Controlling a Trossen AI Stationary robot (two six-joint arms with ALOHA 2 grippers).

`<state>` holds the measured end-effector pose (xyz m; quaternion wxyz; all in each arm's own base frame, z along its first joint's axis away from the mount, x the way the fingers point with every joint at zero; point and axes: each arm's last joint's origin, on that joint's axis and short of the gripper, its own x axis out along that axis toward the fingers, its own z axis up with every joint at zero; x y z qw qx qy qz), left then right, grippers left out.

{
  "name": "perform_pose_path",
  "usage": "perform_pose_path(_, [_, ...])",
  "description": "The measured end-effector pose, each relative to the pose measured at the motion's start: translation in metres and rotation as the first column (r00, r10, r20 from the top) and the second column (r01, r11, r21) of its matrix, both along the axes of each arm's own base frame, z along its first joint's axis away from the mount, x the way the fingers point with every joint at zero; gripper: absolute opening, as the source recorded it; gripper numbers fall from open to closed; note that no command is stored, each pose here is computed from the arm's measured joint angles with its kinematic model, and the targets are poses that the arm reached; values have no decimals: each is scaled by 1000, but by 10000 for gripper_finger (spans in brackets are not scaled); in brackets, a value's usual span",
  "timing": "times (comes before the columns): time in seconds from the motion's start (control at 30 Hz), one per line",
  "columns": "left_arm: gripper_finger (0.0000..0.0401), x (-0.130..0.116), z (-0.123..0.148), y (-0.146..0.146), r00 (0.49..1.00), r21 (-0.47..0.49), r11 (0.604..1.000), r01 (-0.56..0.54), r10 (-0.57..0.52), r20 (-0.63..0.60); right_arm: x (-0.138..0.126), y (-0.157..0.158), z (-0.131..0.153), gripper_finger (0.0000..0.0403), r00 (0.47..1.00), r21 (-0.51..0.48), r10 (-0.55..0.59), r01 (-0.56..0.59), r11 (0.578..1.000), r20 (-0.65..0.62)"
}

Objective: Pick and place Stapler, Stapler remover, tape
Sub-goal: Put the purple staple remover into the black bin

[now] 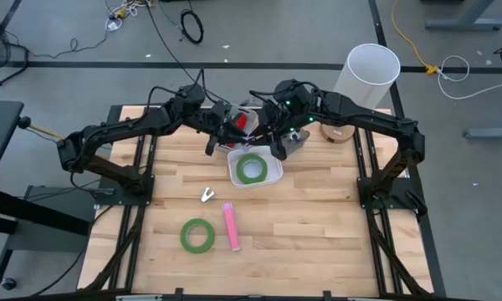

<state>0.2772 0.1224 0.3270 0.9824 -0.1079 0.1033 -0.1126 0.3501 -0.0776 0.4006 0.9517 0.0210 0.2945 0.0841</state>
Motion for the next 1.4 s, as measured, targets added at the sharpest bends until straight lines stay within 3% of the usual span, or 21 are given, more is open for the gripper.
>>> perform_pose_path(0.33, [174,0,0,1,999,-36,999,-34,34,-13,0,0,0,112,1000,2,2,-2,1000,-1])
perform_pose_path(0.57, [202,0,0,2,999,-54,998,-39,38,-17,0,0,0,112,1000,2,2,-2,1000,-2])
perform_pose_path(0.77, [206,-4,3,5,999,-53,997,-53,52,-8,-4,-6,-3,112,999,0,-18,18,1000,-37])
perform_pose_path(1.07, [204,-14,7,16,995,-68,992,-102,102,-1,-15,-24,-11,112,980,-91,-128,114,989,-155])
perform_pose_path(1.4, [204,-15,9,16,995,-58,993,-103,104,6,-26,-52,-13,112,961,-99,-214,199,975,-174])
